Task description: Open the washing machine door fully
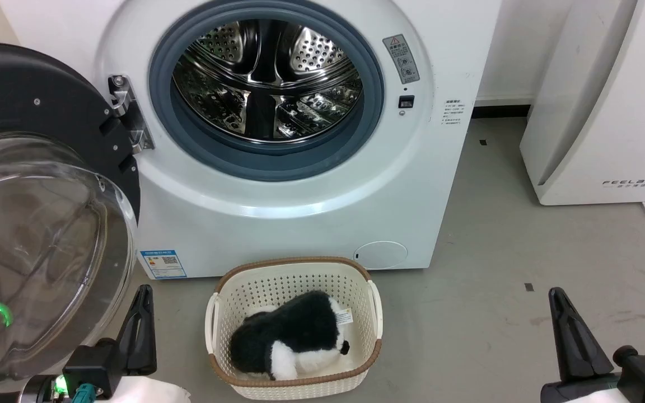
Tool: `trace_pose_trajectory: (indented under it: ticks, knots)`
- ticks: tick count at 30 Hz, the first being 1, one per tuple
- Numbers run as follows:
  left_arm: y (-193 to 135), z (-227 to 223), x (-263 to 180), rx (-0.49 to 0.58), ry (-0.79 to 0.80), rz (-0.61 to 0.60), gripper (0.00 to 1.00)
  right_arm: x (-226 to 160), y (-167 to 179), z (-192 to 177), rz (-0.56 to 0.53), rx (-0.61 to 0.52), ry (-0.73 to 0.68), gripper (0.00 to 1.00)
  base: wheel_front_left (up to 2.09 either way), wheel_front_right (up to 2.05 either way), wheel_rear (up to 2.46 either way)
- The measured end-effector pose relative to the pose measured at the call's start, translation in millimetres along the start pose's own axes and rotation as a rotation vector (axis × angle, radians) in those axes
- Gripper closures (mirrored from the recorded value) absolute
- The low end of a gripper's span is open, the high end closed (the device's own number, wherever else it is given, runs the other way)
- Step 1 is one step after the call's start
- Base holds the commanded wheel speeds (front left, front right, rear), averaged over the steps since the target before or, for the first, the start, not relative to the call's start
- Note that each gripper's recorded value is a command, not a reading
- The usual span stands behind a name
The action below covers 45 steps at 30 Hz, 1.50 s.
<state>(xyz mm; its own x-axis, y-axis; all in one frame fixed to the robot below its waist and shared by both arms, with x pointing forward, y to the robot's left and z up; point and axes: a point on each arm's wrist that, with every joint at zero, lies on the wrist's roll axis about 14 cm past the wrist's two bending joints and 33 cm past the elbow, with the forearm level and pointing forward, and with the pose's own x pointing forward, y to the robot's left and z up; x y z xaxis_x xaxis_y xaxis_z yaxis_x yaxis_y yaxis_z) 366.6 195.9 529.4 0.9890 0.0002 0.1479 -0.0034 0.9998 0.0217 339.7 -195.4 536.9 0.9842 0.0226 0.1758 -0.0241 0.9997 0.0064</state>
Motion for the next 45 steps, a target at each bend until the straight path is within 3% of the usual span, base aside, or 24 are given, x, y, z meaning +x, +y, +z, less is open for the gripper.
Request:
trace_pose_trajectory:
  ticks: [45]
  knots:
    - [-6,-5,0,0.004,0.064,-0.005,1.0,7,11,-10,0.037,-0.012,0.079,1.0,0.0,0.0,0.0]
